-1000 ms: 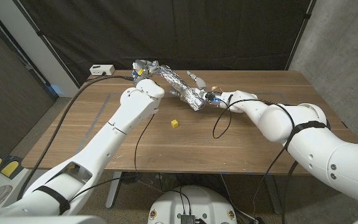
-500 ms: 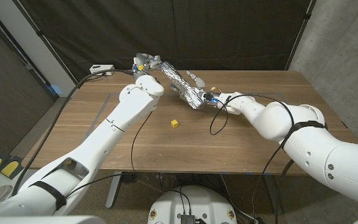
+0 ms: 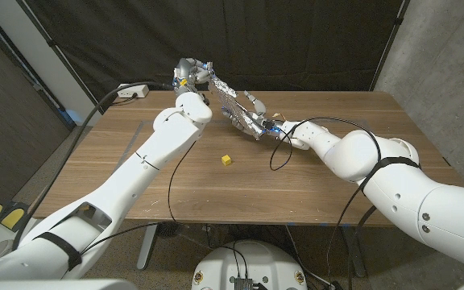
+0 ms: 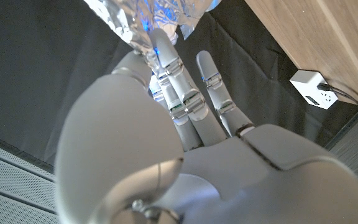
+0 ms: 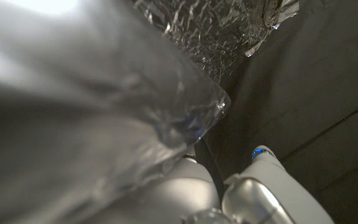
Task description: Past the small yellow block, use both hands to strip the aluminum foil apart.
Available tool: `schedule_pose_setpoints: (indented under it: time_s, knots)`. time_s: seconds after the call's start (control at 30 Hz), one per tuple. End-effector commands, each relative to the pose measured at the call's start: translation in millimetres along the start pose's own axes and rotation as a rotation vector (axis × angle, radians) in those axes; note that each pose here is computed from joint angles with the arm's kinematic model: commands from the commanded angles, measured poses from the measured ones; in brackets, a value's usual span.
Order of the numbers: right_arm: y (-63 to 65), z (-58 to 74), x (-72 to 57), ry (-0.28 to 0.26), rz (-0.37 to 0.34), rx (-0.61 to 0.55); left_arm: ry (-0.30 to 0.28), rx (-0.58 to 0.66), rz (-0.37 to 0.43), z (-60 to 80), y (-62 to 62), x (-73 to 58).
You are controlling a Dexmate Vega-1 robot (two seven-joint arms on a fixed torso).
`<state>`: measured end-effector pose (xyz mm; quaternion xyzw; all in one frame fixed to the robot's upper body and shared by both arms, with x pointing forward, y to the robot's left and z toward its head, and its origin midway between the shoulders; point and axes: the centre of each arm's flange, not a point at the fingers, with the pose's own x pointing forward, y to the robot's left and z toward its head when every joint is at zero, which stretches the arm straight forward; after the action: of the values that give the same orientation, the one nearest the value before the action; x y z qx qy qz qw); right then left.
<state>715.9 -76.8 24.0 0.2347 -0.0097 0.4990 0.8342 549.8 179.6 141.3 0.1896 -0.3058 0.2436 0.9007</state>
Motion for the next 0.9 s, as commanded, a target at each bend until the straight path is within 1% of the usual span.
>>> schedule_pose_setpoints:
  time_s: [0.03,0.2,0.37,0.53,0.57,0.9]
  knots:
    - [-3.1,-2.2,-1.2,-0.014,-0.011,0.014,-0.054,-0.001,0.022,11.1,-0.3,-0.6]
    - [-3.3,-1.9,-2.2,-0.016,-0.008,0.017,-0.064,-0.004,0.023,15.5,0.0,-0.2]
    - [-4.4,-2.2,-3.7,-0.019,-0.007,0.021,-0.085,-0.016,0.021,18.7,-0.1,-0.7]
    - [-4.7,-2.9,-4.4,-0.023,-0.003,0.024,-0.091,-0.018,0.019,21.3,0.4,-2.3]
    - [-4.7,-3.0,-4.4,-0.024,-0.002,0.023,-0.105,-0.024,0.017,22.1,0.6,-2.8]
    - [-4.2,-3.7,-4.9,-0.031,0.008,0.026,-0.151,-0.031,0.025,32.1,2.9,-8.2]
